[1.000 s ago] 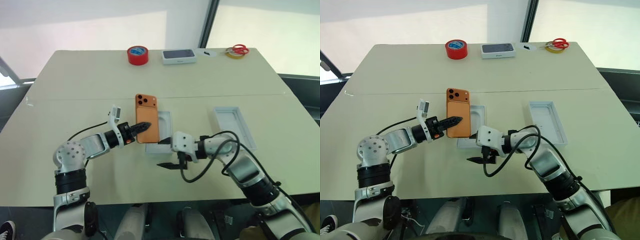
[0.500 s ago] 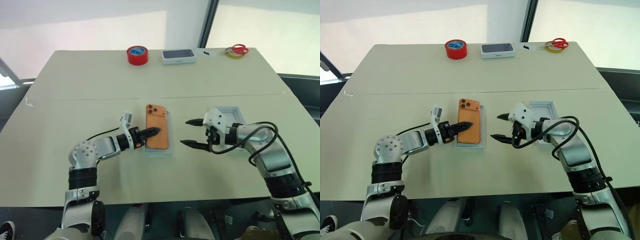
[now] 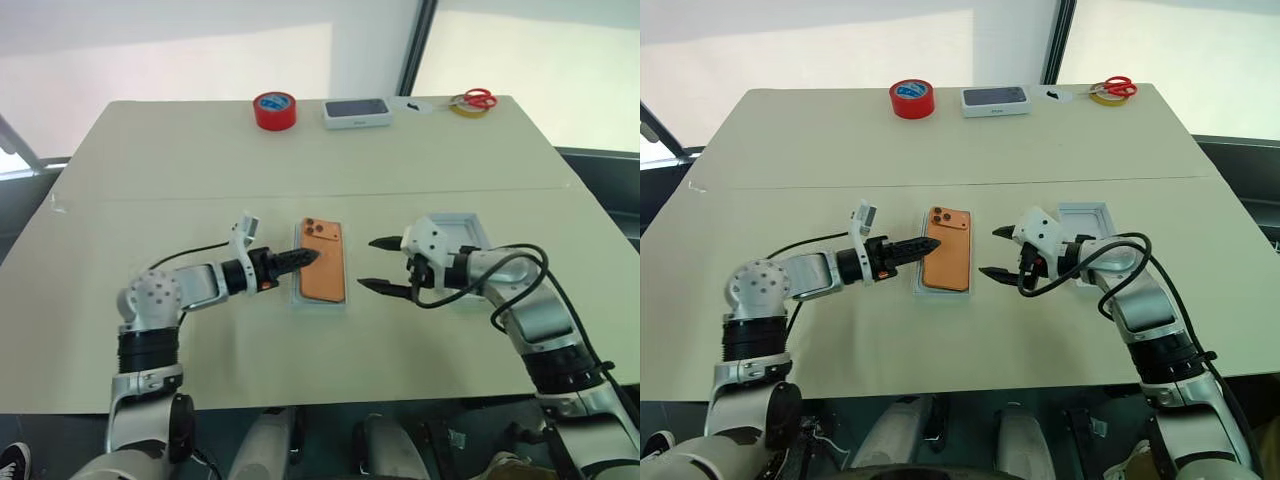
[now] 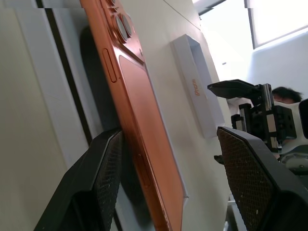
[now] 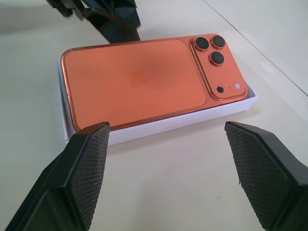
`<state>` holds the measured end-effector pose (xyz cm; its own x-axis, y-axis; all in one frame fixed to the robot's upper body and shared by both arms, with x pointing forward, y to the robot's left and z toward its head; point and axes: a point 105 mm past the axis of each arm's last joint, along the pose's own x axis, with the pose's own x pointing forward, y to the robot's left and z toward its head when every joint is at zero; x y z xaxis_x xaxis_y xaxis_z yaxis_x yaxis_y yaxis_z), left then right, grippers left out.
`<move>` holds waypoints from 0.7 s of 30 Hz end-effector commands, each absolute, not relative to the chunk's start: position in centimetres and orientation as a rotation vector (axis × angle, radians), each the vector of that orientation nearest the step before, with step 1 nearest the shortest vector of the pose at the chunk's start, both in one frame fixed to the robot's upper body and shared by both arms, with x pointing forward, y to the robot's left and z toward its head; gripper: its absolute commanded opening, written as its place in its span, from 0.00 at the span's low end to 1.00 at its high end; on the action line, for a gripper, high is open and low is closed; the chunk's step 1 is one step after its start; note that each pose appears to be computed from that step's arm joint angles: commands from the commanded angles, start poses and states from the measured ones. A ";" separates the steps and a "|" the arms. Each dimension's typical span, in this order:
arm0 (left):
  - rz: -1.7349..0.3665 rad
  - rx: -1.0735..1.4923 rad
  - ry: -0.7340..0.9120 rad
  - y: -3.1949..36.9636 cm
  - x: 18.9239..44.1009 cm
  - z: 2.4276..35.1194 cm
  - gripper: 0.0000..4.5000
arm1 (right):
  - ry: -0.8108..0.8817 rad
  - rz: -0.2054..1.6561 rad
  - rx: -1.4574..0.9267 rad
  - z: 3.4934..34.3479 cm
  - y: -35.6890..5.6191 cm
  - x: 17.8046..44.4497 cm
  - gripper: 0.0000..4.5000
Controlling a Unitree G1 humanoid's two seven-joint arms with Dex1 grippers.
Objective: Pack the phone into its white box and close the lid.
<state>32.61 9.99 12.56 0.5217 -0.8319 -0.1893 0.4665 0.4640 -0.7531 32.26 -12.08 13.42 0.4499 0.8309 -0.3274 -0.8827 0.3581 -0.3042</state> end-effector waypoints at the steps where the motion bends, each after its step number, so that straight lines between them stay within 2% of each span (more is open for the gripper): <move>1: -0.866 -0.664 0.540 11.0 32.4 14.0 0.71 | 0.078 1.111 -0.498 14.3 -11.7 32.5 0.89; 2: -0.859 -0.664 0.540 11.2 32.4 14.0 0.71 | 0.089 1.112 -0.490 14.2 -11.7 32.6 0.89; 3: -0.847 -0.663 0.542 11.5 32.4 13.9 0.72 | 0.095 1.102 -0.479 14.2 -11.8 32.8 0.83; 5: -0.821 -0.649 0.545 12.0 32.6 13.5 0.60 | 0.086 1.086 -0.496 14.2 -11.9 33.1 0.70; 6: -0.805 -0.634 0.539 12.3 32.7 13.4 0.53 | 0.077 1.070 -0.518 14.2 -12.1 33.4 0.59; 11: -0.673 -0.372 0.523 14.2 34.2 11.5 0.00 | 0.091 1.018 -0.616 13.2 -12.4 34.5 0.01; 14: -0.703 -0.324 0.513 13.6 34.5 11.4 0.00 | 0.103 1.010 -0.670 12.3 -12.2 34.8 0.01; 18: -0.736 -0.219 0.566 12.6 34.3 9.7 0.00 | 0.085 1.021 -0.675 12.2 -11.0 34.8 0.01; 21: -0.869 -0.188 0.676 10.3 32.4 8.2 0.00 | 0.074 1.039 -0.699 12.0 -10.3 34.5 0.01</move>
